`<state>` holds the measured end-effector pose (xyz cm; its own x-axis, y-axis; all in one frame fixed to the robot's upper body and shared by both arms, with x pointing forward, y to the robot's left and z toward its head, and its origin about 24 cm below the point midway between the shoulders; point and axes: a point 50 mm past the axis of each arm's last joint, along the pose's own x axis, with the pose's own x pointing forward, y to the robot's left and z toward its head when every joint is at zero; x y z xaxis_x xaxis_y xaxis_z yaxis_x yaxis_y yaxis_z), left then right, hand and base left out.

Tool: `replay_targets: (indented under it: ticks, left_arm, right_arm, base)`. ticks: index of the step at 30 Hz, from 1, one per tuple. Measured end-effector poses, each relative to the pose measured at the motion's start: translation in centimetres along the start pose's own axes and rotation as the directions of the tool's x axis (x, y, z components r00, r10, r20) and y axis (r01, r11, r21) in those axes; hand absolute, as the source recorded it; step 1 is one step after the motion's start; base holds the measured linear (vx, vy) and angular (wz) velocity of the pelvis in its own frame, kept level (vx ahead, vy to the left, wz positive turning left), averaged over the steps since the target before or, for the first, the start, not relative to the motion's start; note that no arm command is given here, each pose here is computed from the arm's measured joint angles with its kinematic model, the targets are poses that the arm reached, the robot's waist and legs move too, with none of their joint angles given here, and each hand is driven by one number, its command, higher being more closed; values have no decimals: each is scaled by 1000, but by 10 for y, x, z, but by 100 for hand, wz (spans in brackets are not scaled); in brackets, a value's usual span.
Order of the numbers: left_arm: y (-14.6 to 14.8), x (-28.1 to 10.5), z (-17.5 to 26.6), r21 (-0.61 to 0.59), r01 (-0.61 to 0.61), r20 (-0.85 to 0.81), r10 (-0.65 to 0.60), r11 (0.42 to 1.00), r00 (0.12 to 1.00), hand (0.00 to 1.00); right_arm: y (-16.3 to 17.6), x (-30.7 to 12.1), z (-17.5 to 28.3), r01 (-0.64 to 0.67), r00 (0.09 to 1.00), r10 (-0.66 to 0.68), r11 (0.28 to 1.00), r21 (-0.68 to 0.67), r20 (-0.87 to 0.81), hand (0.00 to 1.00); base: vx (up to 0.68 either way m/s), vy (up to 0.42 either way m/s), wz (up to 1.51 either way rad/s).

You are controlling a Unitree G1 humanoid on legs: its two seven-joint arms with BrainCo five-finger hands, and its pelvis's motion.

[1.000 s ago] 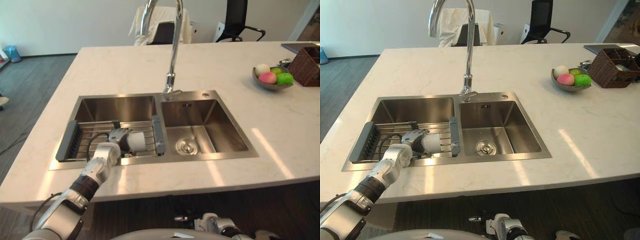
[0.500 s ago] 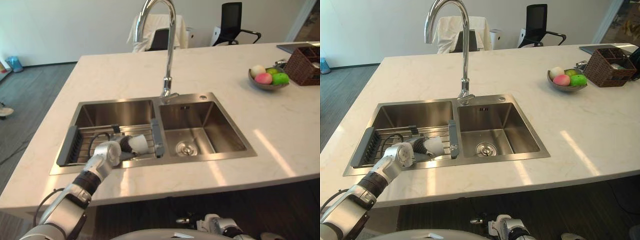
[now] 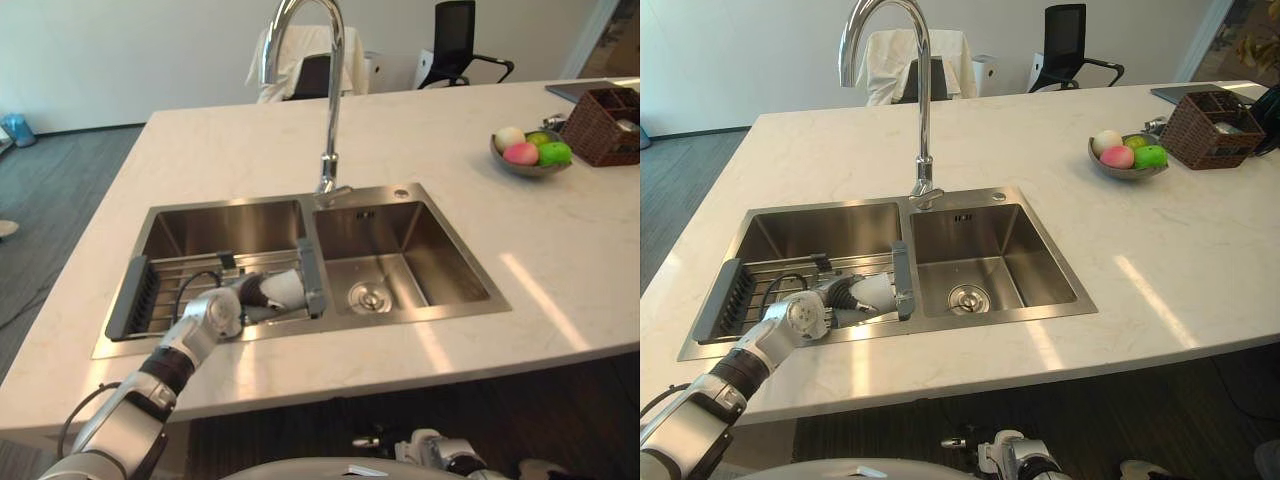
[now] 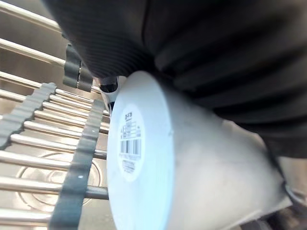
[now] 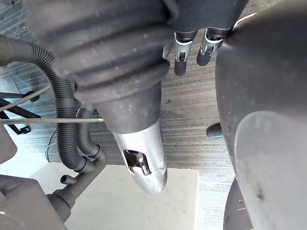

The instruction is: Walk over to the sink, pick up the cup, carry it to the dishwasher, place the cup inside the dishwasher, then close the dishwasher door

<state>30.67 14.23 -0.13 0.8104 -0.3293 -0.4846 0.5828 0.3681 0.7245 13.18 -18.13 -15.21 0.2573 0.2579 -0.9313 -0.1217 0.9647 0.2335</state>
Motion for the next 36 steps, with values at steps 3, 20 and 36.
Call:
replay_targets:
  ticks: [3,20,36]
  left_arm:
    - [-3,-4,-4,-151,-23,19,26,988,999,100]
    - [66,-41,13,-704,-347,99,569,620,816,100]
    - [104,-149,56,-833,-522,146,983,185,116,100]
  right_arm:
    - [-1,0,-1,3,1000,-3,1000,-3,12,0]
    - [-2,0,-11,53,998,-54,998,46,32,0]
    - [-16,-8,-41,132,988,-149,959,253,49,0]
  base:
    - [-21,-12,0]
    - [4,-9,4]
    - [-81,-15,8]
